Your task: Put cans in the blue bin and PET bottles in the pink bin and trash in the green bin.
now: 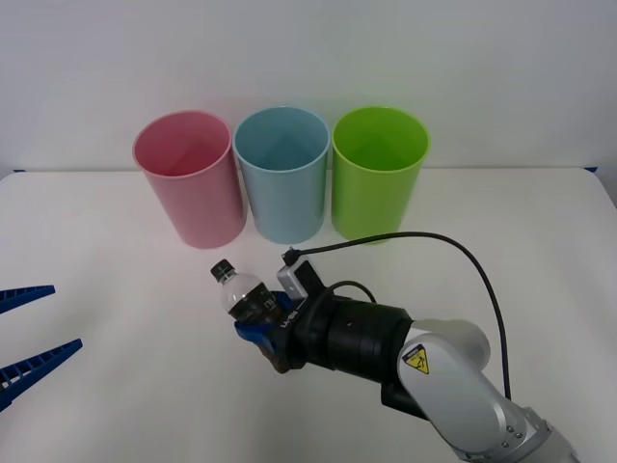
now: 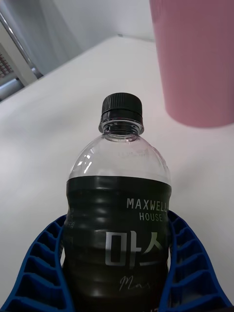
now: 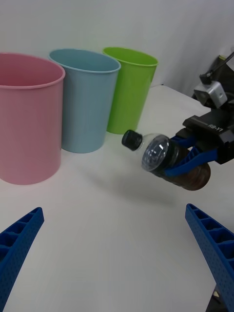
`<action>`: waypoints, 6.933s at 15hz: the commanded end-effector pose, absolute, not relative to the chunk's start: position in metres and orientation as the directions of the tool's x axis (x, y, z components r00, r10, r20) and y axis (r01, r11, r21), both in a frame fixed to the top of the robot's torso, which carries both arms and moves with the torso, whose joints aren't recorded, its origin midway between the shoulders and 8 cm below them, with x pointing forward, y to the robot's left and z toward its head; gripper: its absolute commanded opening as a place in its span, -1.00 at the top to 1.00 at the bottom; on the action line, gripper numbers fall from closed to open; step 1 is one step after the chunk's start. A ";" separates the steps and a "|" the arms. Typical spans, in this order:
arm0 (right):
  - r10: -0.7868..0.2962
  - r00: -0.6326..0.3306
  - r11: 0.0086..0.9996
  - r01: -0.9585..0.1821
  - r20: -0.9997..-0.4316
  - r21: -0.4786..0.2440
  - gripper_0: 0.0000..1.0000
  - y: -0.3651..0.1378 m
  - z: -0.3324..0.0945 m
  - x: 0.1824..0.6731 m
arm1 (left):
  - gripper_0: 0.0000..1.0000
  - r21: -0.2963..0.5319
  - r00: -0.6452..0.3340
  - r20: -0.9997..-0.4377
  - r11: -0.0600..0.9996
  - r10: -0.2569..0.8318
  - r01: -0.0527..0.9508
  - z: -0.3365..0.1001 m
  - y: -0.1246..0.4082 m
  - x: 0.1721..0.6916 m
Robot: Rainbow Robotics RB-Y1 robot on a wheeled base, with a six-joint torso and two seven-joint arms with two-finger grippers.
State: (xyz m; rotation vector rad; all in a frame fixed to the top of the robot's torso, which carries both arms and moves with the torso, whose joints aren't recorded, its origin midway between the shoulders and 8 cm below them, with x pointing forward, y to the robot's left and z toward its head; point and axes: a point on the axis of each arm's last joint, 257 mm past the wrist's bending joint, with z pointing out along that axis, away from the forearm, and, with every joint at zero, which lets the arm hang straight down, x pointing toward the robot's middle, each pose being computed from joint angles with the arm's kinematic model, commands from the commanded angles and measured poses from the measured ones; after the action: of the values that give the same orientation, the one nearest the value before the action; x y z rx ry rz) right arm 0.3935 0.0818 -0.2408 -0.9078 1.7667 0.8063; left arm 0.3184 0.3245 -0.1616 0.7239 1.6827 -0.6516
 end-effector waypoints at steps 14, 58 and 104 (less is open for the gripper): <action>0.187 -0.057 0.213 -0.972 -0.981 0.097 1.00 0.023 -0.045 0.383 | -1.00 -0.049 -0.176 -0.976 0.658 0.128 0.752 -0.162 0.324 0.318; 0.022 0.030 0.655 -0.755 -0.999 -0.009 0.09 0.223 -0.019 0.608 | -1.00 -0.049 -0.176 -0.976 0.658 0.128 0.752 -0.162 0.324 0.318; -0.300 -0.045 0.384 -0.920 -0.953 -0.077 -0.95 -0.156 -0.193 0.348 | -1.00 -0.049 -0.176 -0.976 0.658 0.128 0.752 -0.162 0.324 0.318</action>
State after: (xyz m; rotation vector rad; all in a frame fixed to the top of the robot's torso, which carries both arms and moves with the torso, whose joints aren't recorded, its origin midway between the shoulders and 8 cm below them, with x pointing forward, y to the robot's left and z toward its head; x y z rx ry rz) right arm 0.3487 -0.1547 -0.1921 -1.1193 1.5779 0.7320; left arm 0.3184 0.3245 -0.1616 0.7239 1.6827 -0.6516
